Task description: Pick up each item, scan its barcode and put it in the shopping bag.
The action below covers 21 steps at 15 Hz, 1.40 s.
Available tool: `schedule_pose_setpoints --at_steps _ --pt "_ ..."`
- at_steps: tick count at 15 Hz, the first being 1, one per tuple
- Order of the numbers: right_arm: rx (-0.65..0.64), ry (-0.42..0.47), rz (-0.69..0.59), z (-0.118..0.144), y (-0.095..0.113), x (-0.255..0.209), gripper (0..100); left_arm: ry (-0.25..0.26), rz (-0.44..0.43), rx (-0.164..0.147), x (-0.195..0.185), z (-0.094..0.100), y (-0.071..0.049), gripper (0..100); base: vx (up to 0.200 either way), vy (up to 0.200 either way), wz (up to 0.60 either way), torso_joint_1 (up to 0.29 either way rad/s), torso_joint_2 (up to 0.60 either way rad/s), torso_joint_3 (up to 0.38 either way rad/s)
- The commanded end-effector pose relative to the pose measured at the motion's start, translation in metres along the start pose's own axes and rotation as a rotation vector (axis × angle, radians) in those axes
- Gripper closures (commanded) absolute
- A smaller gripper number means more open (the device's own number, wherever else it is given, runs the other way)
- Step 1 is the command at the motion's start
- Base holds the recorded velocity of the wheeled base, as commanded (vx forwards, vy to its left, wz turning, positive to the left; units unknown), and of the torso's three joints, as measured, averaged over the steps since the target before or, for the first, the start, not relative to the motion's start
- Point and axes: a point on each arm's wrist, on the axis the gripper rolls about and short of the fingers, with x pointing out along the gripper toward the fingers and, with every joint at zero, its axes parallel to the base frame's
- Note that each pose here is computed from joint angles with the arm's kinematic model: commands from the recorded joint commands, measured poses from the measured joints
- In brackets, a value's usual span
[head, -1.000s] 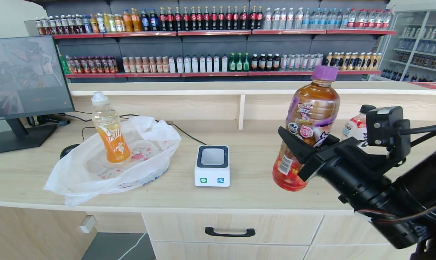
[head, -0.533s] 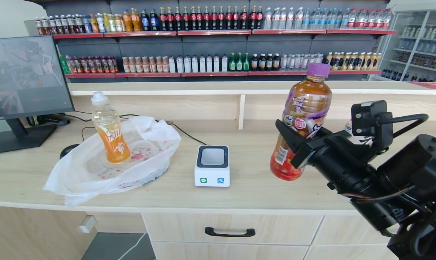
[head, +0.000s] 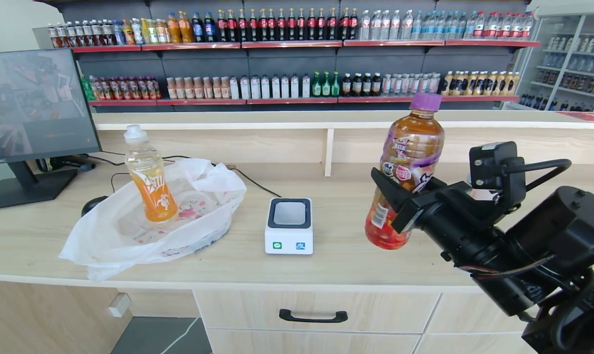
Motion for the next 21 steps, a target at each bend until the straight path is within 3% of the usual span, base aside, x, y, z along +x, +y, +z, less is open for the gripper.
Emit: schedule_pose_setpoints --at_steps 1,3,7,21 --pt "0.0 0.006 -0.001 -0.001 0.0 -0.001 100 -0.001 0.0 0.0 0.0 0.0 0.0 0 0.0 0.0 0.0 0.0 0.0 0.0" --pt "0.003 0.008 0.001 -0.002 0.0 -0.001 100 -0.001 0.0 0.0 0.0 0.0 0.0 0 0.0 0.0 0.0 0.0 0.0 0.0" --pt "0.009 0.027 -0.001 -0.005 -0.001 -0.005 100 0.001 0.002 -0.001 0.0 0.0 0.0 0 0.0 0.2 0.0 0.0 0.0 0.006" --pt "-0.002 -0.038 -0.027 0.017 -0.01 -0.014 100 -0.001 0.002 -0.003 0.0 0.0 0.0 0 0.0 0.2 0.0 0.004 0.0 0.002"
